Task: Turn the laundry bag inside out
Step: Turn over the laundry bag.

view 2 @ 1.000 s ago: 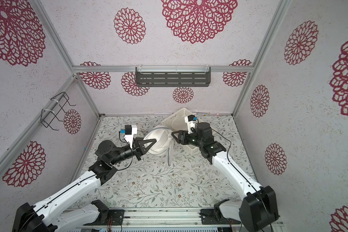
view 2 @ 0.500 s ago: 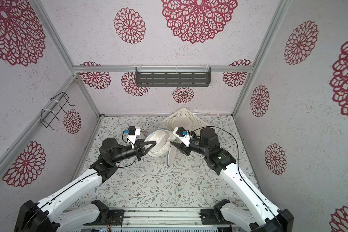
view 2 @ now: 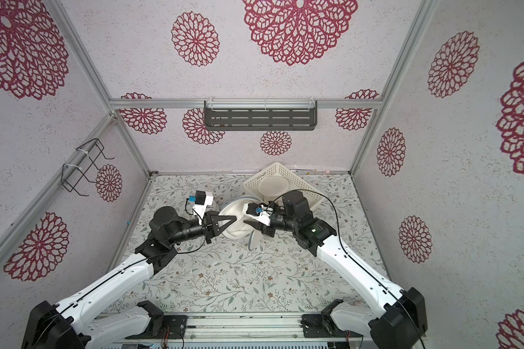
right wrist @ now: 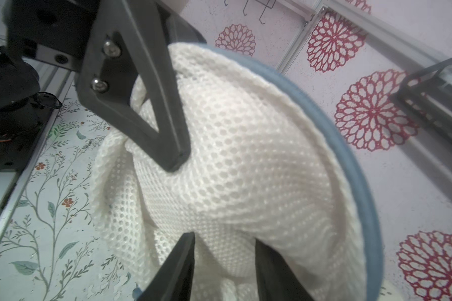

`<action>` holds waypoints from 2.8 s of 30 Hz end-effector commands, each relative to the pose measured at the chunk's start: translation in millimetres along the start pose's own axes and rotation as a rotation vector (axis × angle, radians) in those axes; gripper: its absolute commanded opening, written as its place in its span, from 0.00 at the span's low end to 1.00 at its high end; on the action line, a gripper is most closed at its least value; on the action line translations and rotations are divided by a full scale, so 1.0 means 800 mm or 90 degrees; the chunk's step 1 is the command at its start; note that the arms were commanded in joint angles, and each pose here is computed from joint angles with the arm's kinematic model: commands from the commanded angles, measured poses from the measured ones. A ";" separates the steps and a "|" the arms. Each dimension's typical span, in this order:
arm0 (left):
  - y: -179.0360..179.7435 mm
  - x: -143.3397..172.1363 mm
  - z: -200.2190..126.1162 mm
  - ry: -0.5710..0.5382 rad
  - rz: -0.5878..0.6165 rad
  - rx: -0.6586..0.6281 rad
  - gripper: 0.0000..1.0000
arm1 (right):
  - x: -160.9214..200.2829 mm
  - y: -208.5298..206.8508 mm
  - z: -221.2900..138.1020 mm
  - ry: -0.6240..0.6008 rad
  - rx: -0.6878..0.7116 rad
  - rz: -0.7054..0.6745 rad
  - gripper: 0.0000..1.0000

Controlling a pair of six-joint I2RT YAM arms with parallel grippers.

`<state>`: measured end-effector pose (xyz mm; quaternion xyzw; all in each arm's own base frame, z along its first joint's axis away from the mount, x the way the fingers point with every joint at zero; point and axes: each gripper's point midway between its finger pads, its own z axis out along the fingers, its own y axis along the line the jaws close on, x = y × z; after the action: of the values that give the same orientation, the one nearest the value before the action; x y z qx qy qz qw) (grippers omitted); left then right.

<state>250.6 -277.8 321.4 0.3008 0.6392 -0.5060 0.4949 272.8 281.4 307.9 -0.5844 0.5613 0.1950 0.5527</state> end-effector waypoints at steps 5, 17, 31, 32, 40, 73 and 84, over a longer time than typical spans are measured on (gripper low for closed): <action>-0.014 0.007 -0.006 0.024 0.034 0.039 0.00 | -0.046 -0.033 -0.014 -0.040 0.062 -0.082 0.51; -0.036 0.026 -0.007 0.084 0.048 0.129 0.00 | -0.060 -0.028 -0.012 -0.046 0.022 -0.118 0.69; -0.030 0.026 -0.005 0.105 0.054 0.169 0.00 | -0.039 0.023 -0.029 -0.024 -0.057 -0.053 0.73; -0.026 0.026 -0.005 0.103 0.056 0.157 0.00 | -0.039 0.024 -0.034 -0.026 -0.047 -0.041 0.73; 0.018 0.021 -0.007 0.084 0.049 0.050 0.00 | -0.012 0.038 -0.070 -0.018 0.040 0.086 0.71; 0.010 0.026 -0.007 0.106 0.070 0.085 0.00 | -0.060 -0.048 -0.030 -0.091 0.124 0.100 0.03; -0.009 0.047 -0.014 0.158 0.215 0.075 0.00 | -0.040 -0.056 -0.020 -0.001 0.064 0.158 0.00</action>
<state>240.3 -275.3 293.1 0.4501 0.6178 -0.4468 0.4648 287.6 275.3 366.6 -0.4797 0.6163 0.2418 0.5758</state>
